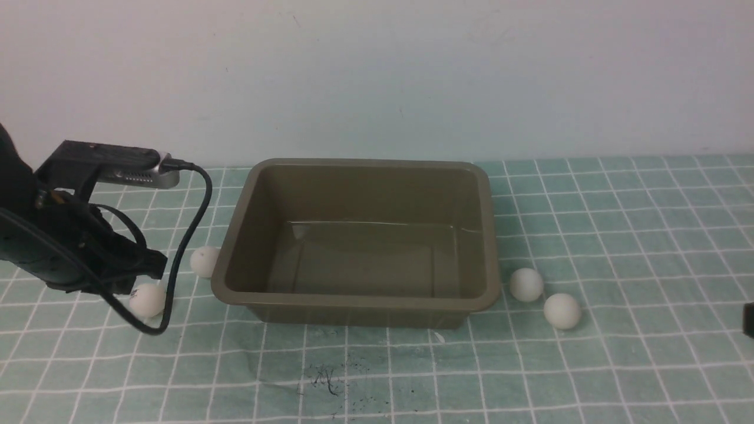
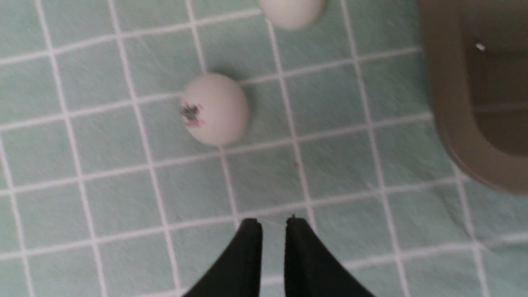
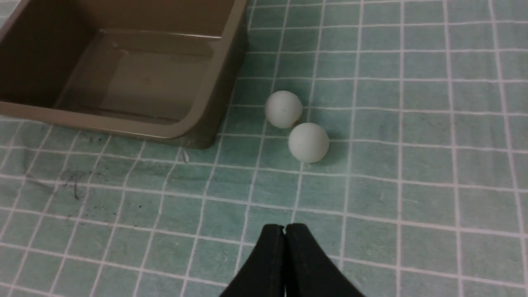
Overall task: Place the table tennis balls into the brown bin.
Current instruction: 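Reach for and grasp a ping pong ball on the table beside the basket, then drop the ball into the bin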
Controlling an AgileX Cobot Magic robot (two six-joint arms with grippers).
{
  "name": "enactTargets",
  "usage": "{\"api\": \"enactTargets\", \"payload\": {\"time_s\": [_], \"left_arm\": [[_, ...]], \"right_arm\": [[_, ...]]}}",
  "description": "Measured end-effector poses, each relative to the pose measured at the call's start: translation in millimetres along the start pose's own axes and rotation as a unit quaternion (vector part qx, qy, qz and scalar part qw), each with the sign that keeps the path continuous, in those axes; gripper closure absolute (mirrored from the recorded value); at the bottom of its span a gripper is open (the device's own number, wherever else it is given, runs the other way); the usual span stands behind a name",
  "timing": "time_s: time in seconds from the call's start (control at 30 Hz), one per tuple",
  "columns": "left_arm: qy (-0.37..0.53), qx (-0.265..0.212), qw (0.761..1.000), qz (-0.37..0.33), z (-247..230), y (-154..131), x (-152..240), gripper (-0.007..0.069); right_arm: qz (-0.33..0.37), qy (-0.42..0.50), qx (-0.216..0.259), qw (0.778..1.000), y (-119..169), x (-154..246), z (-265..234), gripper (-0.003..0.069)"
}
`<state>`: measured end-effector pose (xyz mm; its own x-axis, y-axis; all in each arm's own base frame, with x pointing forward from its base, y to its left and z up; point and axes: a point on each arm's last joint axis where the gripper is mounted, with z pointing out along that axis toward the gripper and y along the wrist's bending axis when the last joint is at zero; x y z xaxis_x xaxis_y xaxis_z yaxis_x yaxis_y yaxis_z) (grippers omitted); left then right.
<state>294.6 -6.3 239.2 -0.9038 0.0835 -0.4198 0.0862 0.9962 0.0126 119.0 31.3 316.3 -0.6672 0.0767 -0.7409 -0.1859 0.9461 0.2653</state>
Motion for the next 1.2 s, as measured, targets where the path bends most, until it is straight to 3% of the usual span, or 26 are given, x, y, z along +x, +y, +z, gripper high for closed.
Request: {"api": "enactTargets", "payload": {"time_s": [0.3, 0.37, 0.53, 0.67, 0.7, 0.8, 1.0, 1.2], "left_arm": [[0.035, -0.024, 0.996, -0.078, 59, 12, -19, 0.0117], [0.048, -0.024, 0.995, -0.079, 72, 12, -19, 0.0084], [0.070, -0.024, 0.994, -0.080, 99, 13, -19, 0.0071], [0.079, -0.024, 0.993, -0.082, 118, 13, -19, 0.0158], [0.082, -0.024, 0.993, -0.082, 121, 14, -20, 0.0258], [0.092, -0.025, 0.992, -0.083, 117, 14, -24, 0.0283], [0.098, -0.018, 0.992, -0.078, 63, 10, -50, 0.0280], [0.001, 0.079, 0.997, 0.010, 5, -44, -75, 0.0280]], "right_arm": [[-0.013, -0.023, -0.047, 0.999, 8, -6, 3, 0.0673], [-0.013, -0.026, -0.047, 0.998, 8, -7, 3, 0.0673], [-0.009, -0.036, -0.048, 0.998, 8, -8, 3, 0.0673], [-0.005, -0.035, -0.045, 0.998, 6, -11, 7, 0.0673], [-0.002, -0.027, -0.044, 0.999, 5, -11, 11, 0.0673], [0.003, -0.015, -0.043, 0.999, 4, -13, 17, 0.0673], [0.007, 0.068, -0.041, 0.997, -4, -19, 59, 0.0669], [-0.050, 0.129, -0.052, 0.989, 4, -37, 112, 0.0615]]}}
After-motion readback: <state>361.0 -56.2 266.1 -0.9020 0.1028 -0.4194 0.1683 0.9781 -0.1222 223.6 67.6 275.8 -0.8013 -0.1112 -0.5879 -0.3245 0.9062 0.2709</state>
